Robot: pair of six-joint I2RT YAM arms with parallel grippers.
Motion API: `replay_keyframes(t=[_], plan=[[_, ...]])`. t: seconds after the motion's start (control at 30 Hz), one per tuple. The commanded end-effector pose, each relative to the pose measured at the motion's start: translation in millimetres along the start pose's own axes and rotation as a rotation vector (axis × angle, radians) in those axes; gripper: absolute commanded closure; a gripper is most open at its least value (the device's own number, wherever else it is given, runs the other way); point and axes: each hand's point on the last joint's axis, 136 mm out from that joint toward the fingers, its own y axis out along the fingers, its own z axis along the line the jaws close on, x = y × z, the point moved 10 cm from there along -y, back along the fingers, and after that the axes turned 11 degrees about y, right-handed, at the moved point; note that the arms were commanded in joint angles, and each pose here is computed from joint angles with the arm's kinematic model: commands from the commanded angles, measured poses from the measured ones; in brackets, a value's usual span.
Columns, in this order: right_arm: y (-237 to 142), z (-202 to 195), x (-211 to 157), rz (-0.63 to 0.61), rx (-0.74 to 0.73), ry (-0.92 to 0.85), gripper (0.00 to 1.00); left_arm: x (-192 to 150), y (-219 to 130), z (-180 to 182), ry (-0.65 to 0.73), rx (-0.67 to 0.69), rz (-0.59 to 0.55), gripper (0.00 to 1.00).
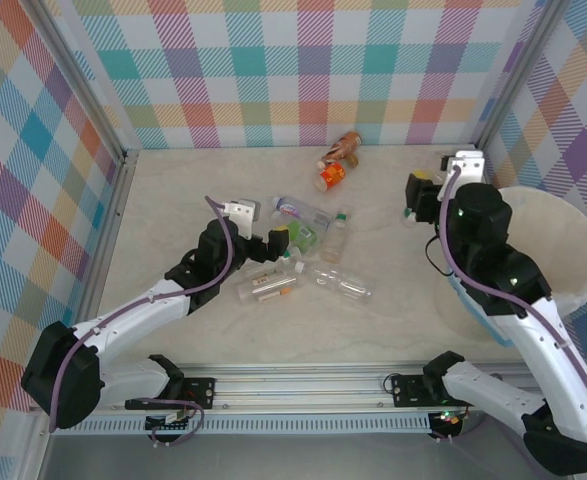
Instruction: Put the plastic bottles in the bin
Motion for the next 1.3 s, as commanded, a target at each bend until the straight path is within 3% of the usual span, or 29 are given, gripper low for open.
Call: replay_keyframes(t=[0.0, 0.17, 0.43, 0.53, 0.7, 0.8, 1.1, 1.27], plan=[[-15, -23, 20, -0.14, -0.185, -0.074, 0.5, 5, 0, 3, -0.021, 0.017, -0.044, 0.0], [-36, -47, 33, -0.277, -0.257, -0.053, 0.5, 6, 5, 0, -0.033, -0.011, -0.038, 0.0], [-40, -77, 31, -0.248, -0.462, 0.01, 0.5, 3, 5, 0, -0.043, -0.017, -0.036, 0.0], [-32, -83, 22, -0.17, -0.493, 0.031, 0.49, 2, 4, 0, -0.04, -0.007, -0.035, 0.0], [-10, -86, -2, 0.061, -0.381, 0.171, 0.49, 4, 3, 2, -0.041, 0.022, -0.018, 0.0], [2, -98, -19, 0.164, -0.41, 0.234, 0.49, 6, 1, 3, -0.042, 0.034, -0.015, 0.0], [2, -129, -63, 0.322, -0.553, 0.389, 0.46, 4, 2, 7, -0.054, 0.078, 0.003, 0.0], [0, -138, -93, 0.351, -0.623, 0.436, 0.44, 9, 4, 7, -0.05, 0.045, 0.017, 0.0]])
